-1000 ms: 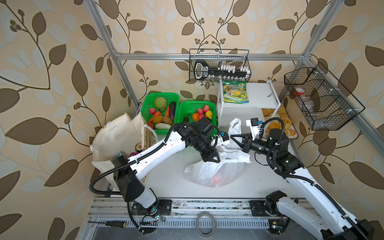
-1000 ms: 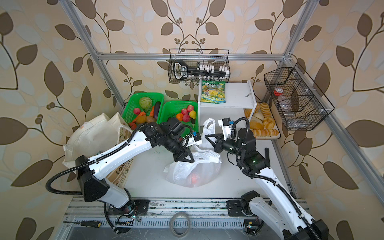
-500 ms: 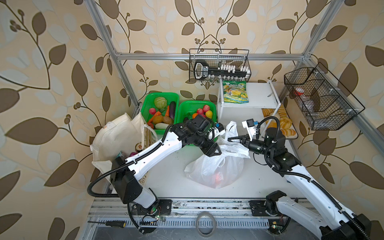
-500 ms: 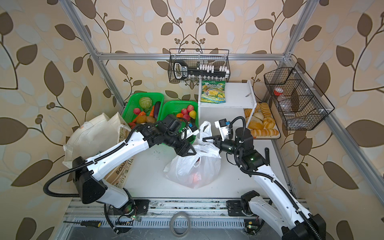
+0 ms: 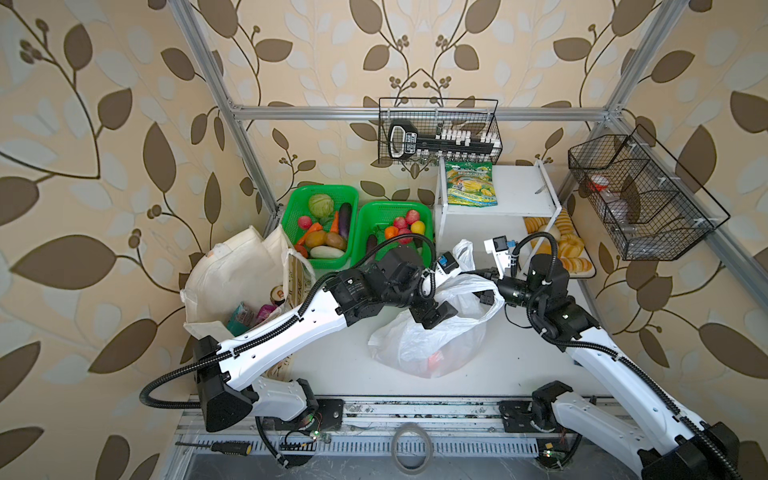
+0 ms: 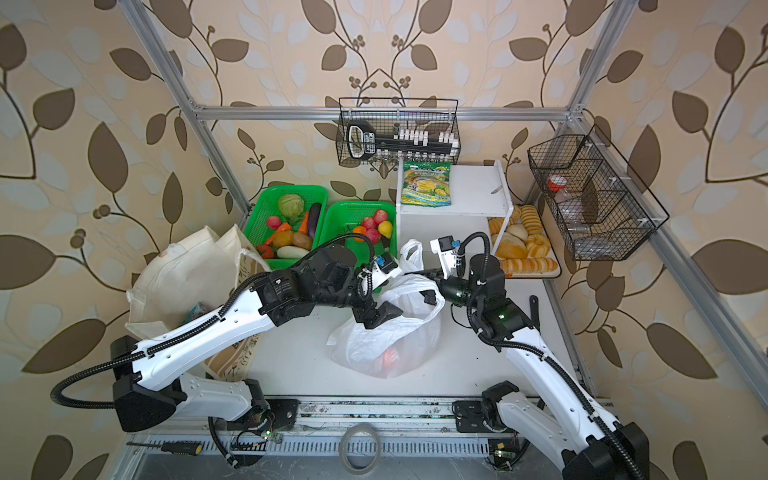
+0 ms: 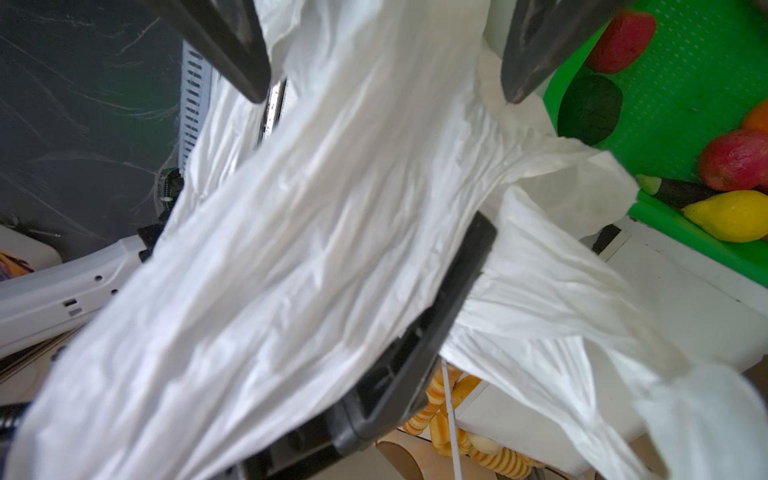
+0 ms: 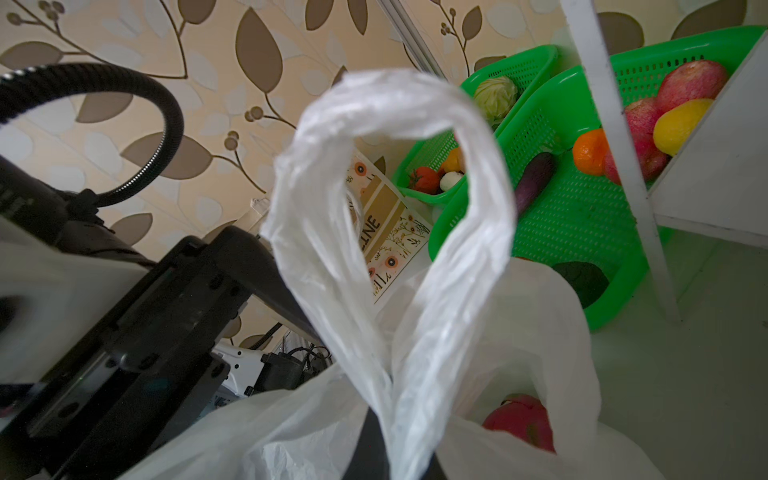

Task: Place the mixed food into the grocery bags and tie them

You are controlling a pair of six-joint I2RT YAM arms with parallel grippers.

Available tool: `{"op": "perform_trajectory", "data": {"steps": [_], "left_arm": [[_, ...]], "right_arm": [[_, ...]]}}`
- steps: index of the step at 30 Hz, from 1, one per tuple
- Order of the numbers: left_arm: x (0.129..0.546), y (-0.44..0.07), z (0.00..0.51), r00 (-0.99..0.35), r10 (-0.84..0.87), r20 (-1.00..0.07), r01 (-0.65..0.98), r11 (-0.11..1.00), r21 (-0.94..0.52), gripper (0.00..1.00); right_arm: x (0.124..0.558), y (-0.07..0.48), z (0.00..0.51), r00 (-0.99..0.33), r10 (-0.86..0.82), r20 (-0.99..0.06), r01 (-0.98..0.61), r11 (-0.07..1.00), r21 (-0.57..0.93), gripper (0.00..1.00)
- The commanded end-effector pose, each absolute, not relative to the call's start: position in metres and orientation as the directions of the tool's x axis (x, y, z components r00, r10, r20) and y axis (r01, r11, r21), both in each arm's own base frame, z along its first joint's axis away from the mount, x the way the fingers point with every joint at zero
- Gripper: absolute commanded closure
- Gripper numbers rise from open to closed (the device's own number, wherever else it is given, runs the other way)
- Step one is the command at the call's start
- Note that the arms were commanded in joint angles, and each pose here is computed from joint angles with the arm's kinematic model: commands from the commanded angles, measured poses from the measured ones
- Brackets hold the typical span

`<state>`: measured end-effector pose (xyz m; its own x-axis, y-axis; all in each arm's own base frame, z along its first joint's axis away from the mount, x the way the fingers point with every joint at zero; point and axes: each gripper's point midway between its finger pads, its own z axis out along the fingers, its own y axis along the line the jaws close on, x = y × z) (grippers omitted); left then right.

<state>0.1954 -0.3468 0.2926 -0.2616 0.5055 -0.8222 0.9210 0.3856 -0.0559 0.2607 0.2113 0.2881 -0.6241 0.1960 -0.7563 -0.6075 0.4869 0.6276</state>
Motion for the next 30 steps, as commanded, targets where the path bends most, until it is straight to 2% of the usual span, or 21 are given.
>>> {"op": "perform_trajectory", "data": {"steps": [1, 4, 5, 18, 27, 28, 29, 30], "left_arm": [[0.207, -0.343, 0.304, -0.135, 0.514, -0.847, 0.892, 0.436, 0.122, 0.11], [0.199, -0.342, 0.307, -0.055, 0.529, -0.847, 0.881, 0.424, 0.208, 0.08], [0.196, -0.342, 0.308, -0.034, 0.527, -0.849, 0.882, 0.416, 0.223, 0.01], [0.164, -0.348, 0.296, 0.074, 0.612, -0.787, 0.891, 0.314, 0.328, 0.01], [0.147, -0.349, 0.286, 0.057, 0.632, -0.773, 0.926, 0.255, 0.277, 0.01], [0.149, -0.348, 0.281, 0.050, 0.647, -0.761, 0.924, 0.258, 0.281, 0.02], [0.153, -0.347, 0.276, 0.041, 0.664, -0.747, 0.916, 0.273, 0.293, 0.08], [0.159, -0.345, 0.273, 0.029, 0.681, -0.732, 0.903, 0.296, 0.312, 0.18]], "right_arm": [[0.264, 0.209, 0.283, -0.630, 0.215, -0.747, -0.586, 0.500, 0.638, 1.00], [0.267, 0.208, 0.280, -0.643, 0.225, -0.732, -0.564, 0.508, 0.651, 1.00], [0.268, 0.208, 0.279, -0.645, 0.227, -0.730, -0.559, 0.510, 0.653, 1.00], [0.275, 0.208, 0.276, -0.664, 0.248, -0.705, -0.530, 0.508, 0.679, 1.00], [0.277, 0.209, 0.276, -0.669, 0.254, -0.699, -0.523, 0.508, 0.684, 1.00], [0.277, 0.208, 0.276, -0.668, 0.255, -0.699, -0.523, 0.508, 0.685, 1.00], [0.277, 0.209, 0.277, -0.668, 0.257, -0.698, -0.523, 0.506, 0.686, 1.00], [0.277, 0.209, 0.278, -0.667, 0.257, -0.699, -0.526, 0.502, 0.686, 1.00]]}}
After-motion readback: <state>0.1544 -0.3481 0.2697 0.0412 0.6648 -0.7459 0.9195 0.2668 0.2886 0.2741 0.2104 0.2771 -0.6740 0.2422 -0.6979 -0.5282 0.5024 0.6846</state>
